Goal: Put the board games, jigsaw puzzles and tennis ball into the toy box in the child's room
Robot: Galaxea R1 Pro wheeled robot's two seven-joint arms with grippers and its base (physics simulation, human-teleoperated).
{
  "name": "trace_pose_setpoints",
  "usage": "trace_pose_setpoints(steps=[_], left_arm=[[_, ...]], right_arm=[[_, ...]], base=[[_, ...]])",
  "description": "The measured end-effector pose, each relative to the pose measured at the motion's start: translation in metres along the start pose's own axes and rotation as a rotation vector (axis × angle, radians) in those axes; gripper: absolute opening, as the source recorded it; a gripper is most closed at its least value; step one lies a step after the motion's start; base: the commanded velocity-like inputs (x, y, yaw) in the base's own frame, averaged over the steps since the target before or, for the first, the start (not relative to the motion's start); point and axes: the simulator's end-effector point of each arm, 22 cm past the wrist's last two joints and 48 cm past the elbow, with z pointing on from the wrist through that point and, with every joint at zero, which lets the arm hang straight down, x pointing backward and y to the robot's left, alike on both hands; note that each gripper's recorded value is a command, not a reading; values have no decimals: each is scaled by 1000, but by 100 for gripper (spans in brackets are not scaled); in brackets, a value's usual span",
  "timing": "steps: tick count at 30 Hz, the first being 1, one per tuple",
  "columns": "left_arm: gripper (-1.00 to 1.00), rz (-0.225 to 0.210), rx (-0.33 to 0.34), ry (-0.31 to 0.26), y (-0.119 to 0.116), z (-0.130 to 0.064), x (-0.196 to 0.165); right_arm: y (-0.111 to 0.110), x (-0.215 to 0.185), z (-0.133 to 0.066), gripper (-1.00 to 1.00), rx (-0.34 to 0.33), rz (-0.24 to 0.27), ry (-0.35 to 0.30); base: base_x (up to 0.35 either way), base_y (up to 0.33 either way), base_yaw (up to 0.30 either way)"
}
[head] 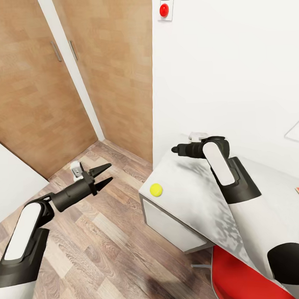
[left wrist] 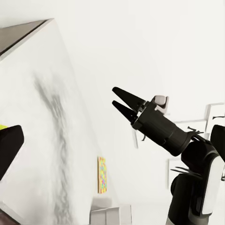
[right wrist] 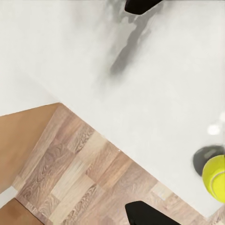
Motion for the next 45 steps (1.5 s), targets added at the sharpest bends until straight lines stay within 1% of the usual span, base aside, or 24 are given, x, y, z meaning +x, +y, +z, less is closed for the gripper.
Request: trace_pose_setpoints(steps=[3,6,13,23,27,29,30,35,37,41,45], left_arm=[[100,-1,-8,-12,3,-6,-5],[100,-1,-13,-18,5,-8,-7],[100,-1,-17,-21,6,-10,-8],[100,-1,-19,-22,6,-10,-8],[100,-1,-20,-22,6,-10,-8],[100,-1,-20,-21,6,-10,-7],[100,-1,-20,-21,6,-10,-7],[100,-2,-20,-20,6,-9,-6],[100,-2,-20,-20,6,-9,-6],[100,-2,-19,-20,5,-8,-6],[100,-2,-18,-19,5,-7,-6]], right_arm=[[10,3,3,100,-6,-3,12],[15,5,5,100,-8,-5,20],[19,7,6,100,-7,-8,26],[18,10,8,100,-1,-8,37],[12,21,16,100,13,-3,69],[4,33,24,100,30,5,106],[4,33,24,100,29,6,107],[-11,59,39,100,65,20,183],[-15,64,42,100,72,21,196],[-31,80,50,100,121,16,242],[-41,88,54,100,155,4,259]], base=[[0,0,2],[0,0,36],[0,0,167],[0,0,273],[0,0,278],[0,0,190],[0,0,152],[0,0,72],[0,0,36],[0,0,19],[0,0,8]])
